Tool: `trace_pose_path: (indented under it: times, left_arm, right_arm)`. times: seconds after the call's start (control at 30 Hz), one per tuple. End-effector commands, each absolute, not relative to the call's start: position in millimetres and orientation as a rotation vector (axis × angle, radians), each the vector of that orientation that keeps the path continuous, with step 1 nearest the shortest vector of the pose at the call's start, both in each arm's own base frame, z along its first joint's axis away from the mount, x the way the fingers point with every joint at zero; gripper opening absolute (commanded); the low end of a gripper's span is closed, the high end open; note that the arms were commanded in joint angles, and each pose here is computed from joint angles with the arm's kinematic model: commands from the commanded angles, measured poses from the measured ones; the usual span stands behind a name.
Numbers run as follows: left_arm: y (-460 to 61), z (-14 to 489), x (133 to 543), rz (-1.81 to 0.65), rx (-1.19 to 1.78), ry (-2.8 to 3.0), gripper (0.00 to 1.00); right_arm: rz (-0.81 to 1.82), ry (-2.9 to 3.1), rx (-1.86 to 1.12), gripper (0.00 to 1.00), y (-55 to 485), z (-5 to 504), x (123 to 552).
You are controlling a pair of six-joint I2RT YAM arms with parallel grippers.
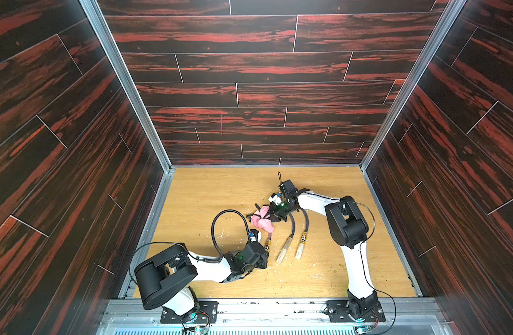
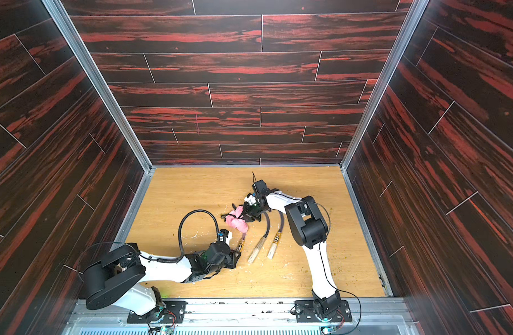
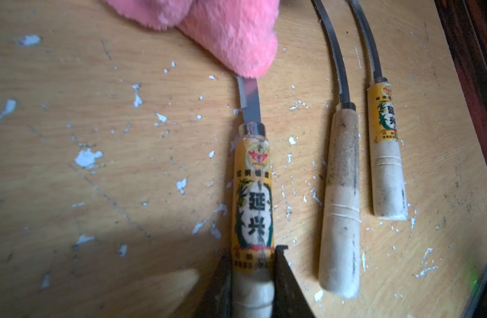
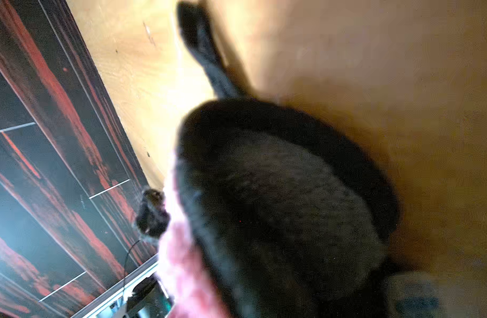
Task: Wipe small sickles with rags
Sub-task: Wipe the small sickle.
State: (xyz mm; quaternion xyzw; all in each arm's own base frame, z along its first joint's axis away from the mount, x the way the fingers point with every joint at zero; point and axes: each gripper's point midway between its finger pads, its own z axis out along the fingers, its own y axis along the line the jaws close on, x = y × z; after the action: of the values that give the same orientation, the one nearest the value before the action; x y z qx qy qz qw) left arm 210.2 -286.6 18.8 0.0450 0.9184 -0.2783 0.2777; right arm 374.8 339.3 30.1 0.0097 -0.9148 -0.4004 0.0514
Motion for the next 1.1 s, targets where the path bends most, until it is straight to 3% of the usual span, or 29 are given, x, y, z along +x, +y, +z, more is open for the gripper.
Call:
trace_pose_path:
  times: [0.0, 0.3, 0.53, 0.77, 1.07]
  left_arm:
    - [-261.6, -27.3, 160.7, -0.660, 0.237, 2.708, 0.00]
    - [-260.3, -25.8, 161.0, -0.651, 0.228, 2.709, 0.00]
    - [-254.0, -25.2, 165.1, -0.578, 0.207, 2.718, 0.00]
    - [-248.2, -22.0, 174.4, -0.437, 0.223, 2.733, 0.04]
    - [-248.5, -4.4, 185.4, -0.335, 0.264, 2.719, 0.24]
  right_arm:
    - [-1.141, -3.033, -0.072, 0.00, 298.6, 4.2, 450.0]
    - [-1.314, -3.020, -0.098, 0.00, 298.2, 35.0, 495.8]
    - [-1.626, -2.938, -0.001, 0.00, 307.5, 96.5, 512.1]
    - [-1.663, -2.996, 0.133, 0.00, 295.7, 155.5, 479.8]
    - [-1.579, -3.137, 0.218, 0.00, 260.6, 190.9, 414.5]
